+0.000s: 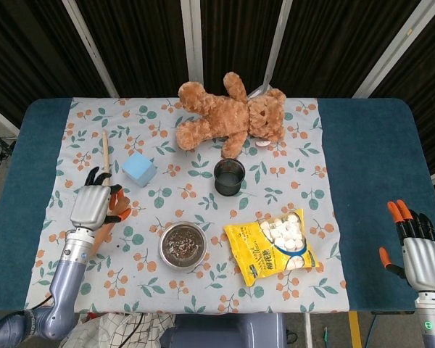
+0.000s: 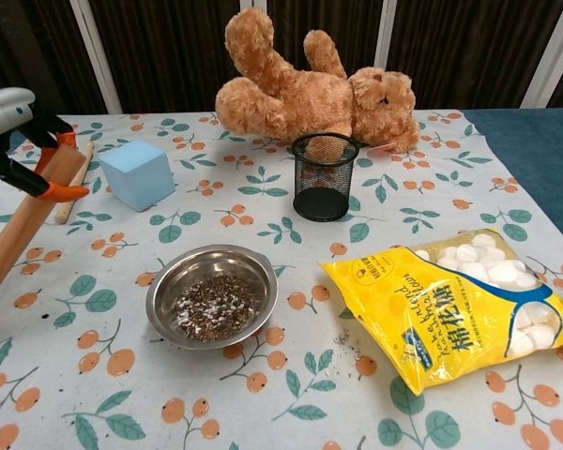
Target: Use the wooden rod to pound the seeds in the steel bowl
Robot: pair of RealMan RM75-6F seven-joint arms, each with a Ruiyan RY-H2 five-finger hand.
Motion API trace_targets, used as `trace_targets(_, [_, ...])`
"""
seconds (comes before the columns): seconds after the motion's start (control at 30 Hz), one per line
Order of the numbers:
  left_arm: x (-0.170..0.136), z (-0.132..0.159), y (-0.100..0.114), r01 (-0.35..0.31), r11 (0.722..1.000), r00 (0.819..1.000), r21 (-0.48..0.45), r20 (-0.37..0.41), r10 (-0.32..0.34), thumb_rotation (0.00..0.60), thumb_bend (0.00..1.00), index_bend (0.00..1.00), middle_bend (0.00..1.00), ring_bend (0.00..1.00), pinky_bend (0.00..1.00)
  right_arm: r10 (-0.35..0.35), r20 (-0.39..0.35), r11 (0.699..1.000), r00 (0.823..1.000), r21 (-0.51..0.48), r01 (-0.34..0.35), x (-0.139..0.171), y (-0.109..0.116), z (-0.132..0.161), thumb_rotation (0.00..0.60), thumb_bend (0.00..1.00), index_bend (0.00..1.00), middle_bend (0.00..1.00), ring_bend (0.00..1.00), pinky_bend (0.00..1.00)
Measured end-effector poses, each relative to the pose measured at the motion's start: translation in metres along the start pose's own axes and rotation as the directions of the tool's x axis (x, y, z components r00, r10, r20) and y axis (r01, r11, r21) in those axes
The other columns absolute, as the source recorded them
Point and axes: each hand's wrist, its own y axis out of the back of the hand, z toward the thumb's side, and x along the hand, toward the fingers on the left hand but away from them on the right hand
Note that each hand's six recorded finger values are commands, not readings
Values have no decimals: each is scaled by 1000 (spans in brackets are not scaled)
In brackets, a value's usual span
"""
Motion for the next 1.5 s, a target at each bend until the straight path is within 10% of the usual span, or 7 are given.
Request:
trace_targets(1.03, [-2, 1, 60, -219, 926, 971, -308, 24, 237, 600, 860, 637, 734, 225, 7, -2, 1, 1000, 1000, 2, 2, 0, 0, 0, 600, 415, 0, 0, 0, 0])
trace_targets(1.27, [-5, -3, 61, -238, 906, 966, -351, 14, 259, 600, 865, 635, 736, 367, 448, -3, 1, 1000, 1000, 2, 3, 0, 0, 0, 600, 415, 0, 0, 0, 0])
trace_targets(1.5, [-5, -6, 61, -245, 905, 964, -348, 11, 265, 600, 866, 635, 736, 385, 492, -3, 1, 1000, 1000, 3, 3, 0, 0, 0, 600, 416, 0, 0, 0, 0])
